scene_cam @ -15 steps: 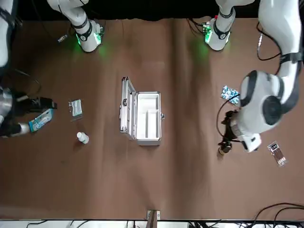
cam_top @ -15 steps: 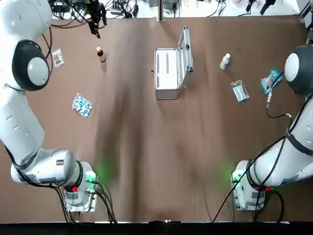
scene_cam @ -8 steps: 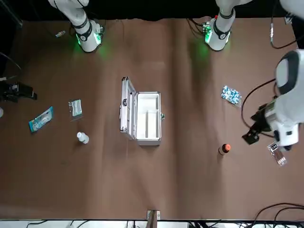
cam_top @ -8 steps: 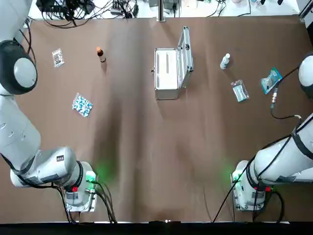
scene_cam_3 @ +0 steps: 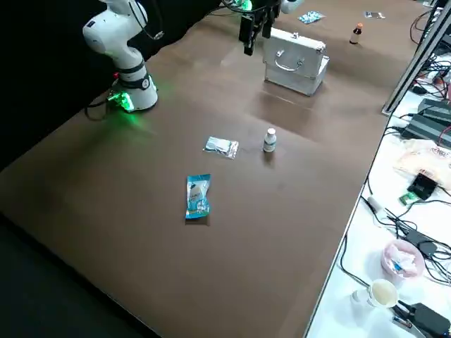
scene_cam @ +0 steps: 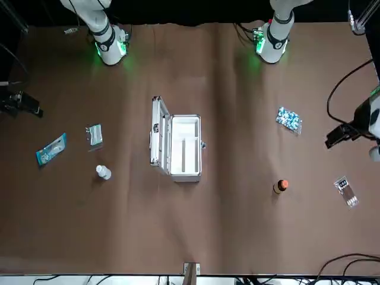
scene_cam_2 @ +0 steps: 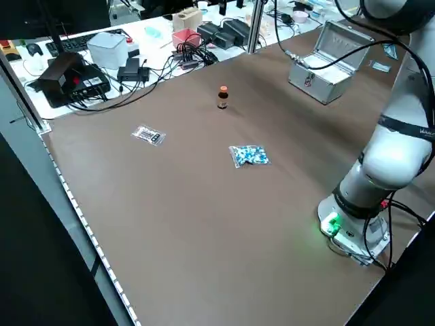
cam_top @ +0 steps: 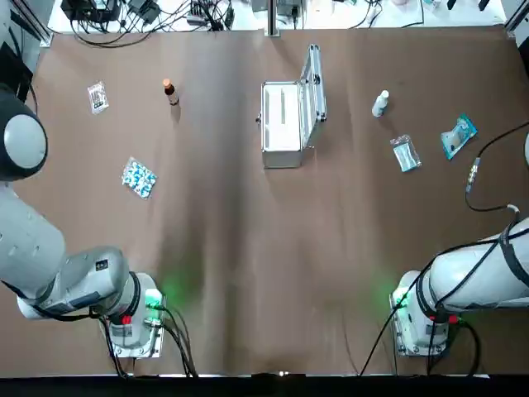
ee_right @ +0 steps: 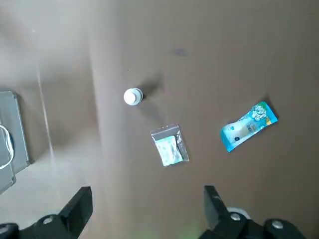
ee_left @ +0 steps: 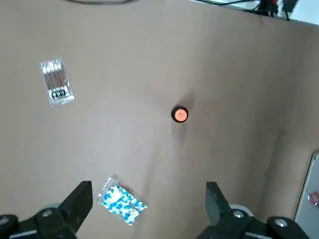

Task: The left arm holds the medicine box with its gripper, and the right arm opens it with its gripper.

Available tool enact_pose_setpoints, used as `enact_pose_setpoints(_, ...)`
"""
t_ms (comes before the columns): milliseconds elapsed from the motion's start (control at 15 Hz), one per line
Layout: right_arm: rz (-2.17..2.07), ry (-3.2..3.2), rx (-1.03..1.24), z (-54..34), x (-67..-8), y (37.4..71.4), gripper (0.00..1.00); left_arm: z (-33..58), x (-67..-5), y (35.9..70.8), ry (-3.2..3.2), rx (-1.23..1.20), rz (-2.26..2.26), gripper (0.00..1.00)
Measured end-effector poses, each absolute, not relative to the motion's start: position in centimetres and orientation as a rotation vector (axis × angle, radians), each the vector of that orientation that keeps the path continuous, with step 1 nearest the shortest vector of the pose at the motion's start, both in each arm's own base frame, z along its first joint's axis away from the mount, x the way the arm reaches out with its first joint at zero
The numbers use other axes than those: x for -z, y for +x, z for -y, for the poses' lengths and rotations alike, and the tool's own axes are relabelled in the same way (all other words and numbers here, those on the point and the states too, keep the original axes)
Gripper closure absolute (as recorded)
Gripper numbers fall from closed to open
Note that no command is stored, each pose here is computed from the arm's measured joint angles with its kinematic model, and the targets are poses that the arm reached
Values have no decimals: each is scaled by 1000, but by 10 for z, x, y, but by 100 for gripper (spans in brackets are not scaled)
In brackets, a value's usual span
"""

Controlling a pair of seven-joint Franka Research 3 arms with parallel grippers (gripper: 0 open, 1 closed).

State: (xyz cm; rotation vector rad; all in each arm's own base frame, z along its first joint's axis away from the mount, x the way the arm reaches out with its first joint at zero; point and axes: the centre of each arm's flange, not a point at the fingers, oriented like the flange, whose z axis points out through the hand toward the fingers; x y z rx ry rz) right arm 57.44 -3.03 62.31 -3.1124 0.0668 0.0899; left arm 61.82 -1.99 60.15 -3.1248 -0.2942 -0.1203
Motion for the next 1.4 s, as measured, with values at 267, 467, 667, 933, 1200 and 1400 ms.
enact_pose_setpoints(267,-50,-3113,-98,24,-618,575,1,29,-624,607,-3137,173,173,0)
enact_pose_setpoints(467,-1,-3113,-90,18,-618,576,1,33,-632,601,-3141,177,165,0)
enact_pose_setpoints(667,28,-3112,-96,16,-616,576,1,36,-628,600,-3140,154,158,0)
enact_pose_setpoints(933,32,-3113,-95,17,-616,576,1,39,-623,598,-3137,115,143,0)
enact_pose_setpoints(1200,35,-3113,-92,18,-616,576,1,43,-622,593,-3126,107,138,0)
enact_pose_setpoints(1400,36,-3114,-61,18,-618,579,1,41,-624,591,-3124,111,142,0)
